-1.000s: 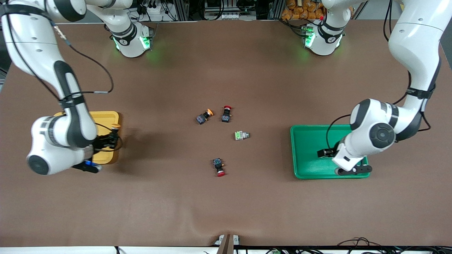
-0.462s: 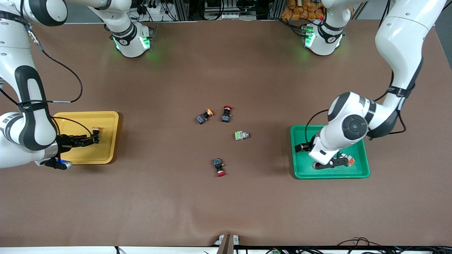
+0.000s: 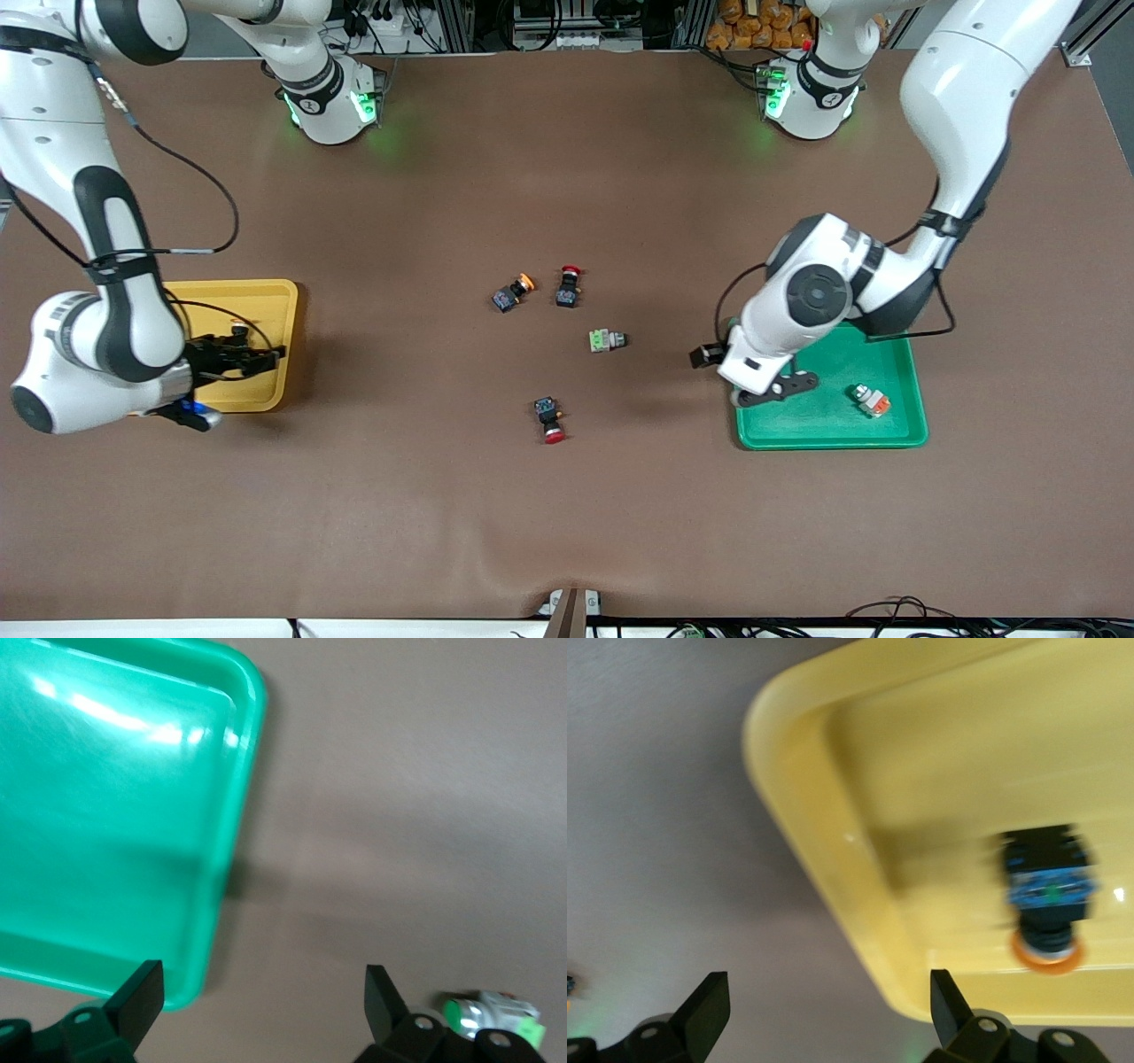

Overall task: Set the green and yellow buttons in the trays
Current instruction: 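Grasp the green-topped button with the left gripper while the right gripper grasps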

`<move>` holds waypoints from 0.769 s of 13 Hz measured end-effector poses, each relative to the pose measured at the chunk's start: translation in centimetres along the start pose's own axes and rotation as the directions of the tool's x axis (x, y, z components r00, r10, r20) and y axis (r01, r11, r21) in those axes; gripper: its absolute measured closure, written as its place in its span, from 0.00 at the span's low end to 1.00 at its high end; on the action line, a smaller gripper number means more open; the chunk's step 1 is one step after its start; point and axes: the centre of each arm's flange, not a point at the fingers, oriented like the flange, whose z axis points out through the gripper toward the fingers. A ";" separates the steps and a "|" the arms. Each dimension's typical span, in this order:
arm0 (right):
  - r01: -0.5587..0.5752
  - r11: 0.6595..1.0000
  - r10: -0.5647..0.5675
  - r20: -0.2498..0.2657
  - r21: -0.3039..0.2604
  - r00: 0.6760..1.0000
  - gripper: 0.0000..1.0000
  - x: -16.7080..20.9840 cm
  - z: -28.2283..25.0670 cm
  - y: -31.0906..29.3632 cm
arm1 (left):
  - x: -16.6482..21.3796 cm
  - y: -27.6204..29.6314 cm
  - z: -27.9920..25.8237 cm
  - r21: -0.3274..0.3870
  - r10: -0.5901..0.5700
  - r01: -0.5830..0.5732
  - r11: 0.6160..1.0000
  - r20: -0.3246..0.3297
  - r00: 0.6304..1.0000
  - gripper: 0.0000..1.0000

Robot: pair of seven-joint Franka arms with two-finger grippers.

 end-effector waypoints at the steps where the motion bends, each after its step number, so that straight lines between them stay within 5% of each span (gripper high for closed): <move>1: -0.016 1.000 0.015 0.012 0.010 1.000 0.00 -0.2 0.5 -1.1 | -0.6 1.0 -0.2 -0.003 -0.002 0.002 1.000 -0.004 1.000 0.00; 4: -0.087 0.996 0.085 0.056 0.034 0.995 0.00 -0.7 2.1 -3.0 | -2.1 4.0 -1.0 -0.022 -0.020 0.020 1.000 -0.018 1.000 0.00; 10: -0.256 0.965 0.259 0.065 -0.053 0.964 0.00 -2.5 4.8 -10.6 | -6.8 11.4 3.0 -0.035 -0.109 0.109 0.993 0.015 0.994 0.00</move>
